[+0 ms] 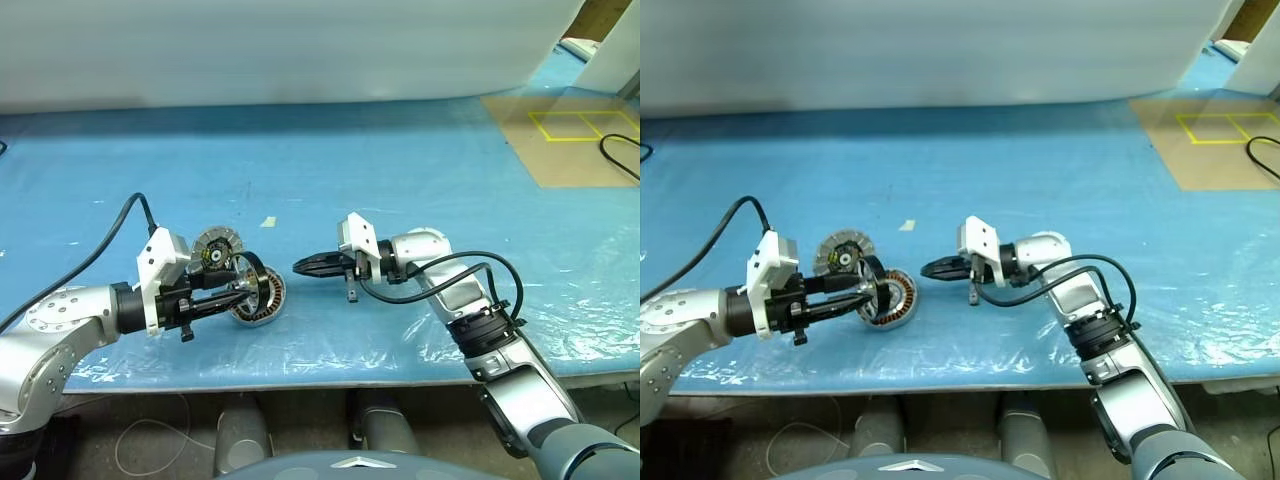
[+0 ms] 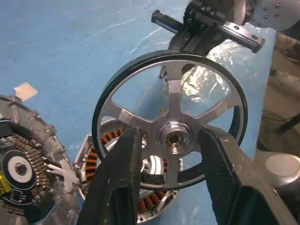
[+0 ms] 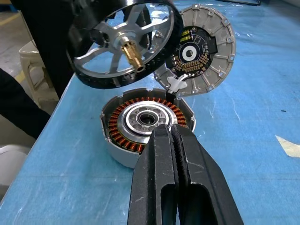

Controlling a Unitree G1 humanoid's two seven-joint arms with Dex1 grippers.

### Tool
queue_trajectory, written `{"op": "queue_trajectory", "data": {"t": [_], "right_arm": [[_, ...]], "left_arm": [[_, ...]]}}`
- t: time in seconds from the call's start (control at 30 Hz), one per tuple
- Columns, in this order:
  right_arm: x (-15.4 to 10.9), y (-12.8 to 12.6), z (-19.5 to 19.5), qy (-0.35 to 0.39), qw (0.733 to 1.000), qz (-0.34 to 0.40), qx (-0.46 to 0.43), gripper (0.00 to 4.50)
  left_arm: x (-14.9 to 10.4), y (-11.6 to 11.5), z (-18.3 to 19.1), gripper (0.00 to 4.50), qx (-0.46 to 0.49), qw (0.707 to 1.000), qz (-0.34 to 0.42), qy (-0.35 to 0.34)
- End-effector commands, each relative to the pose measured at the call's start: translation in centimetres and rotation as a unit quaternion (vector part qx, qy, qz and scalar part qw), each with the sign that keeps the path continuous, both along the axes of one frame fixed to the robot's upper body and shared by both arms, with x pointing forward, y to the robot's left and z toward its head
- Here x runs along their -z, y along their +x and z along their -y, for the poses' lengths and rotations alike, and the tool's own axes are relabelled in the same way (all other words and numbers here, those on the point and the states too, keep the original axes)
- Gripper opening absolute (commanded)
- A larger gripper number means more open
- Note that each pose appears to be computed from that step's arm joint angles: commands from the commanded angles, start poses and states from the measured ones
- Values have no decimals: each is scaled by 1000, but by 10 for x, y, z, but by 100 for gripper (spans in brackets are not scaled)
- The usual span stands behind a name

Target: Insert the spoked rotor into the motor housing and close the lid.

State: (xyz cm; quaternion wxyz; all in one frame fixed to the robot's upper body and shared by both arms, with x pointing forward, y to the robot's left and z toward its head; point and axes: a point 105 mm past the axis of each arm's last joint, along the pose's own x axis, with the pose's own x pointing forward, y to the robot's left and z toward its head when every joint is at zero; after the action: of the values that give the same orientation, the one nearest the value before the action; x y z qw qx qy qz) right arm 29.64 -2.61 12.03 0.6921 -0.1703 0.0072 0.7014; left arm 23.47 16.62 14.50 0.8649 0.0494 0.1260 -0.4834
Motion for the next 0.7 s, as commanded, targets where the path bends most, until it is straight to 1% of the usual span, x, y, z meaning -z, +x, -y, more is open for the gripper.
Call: {"op": "queue_trajectory", "data": {"t": [0.03,0.3,0.7], "right_arm": [[-8,-2,3,15,1000,11,-10,0],[-3,-5,6,5,1000,13,-14,0],[-3,-5,2,7,1000,13,-16,0]], "left_arm": [[0,2,-3,155,-12,1000,24,5],[19,-1,-7,155,-22,1000,-10,13],[22,7,-12,155,-42,999,-8,28]]}}
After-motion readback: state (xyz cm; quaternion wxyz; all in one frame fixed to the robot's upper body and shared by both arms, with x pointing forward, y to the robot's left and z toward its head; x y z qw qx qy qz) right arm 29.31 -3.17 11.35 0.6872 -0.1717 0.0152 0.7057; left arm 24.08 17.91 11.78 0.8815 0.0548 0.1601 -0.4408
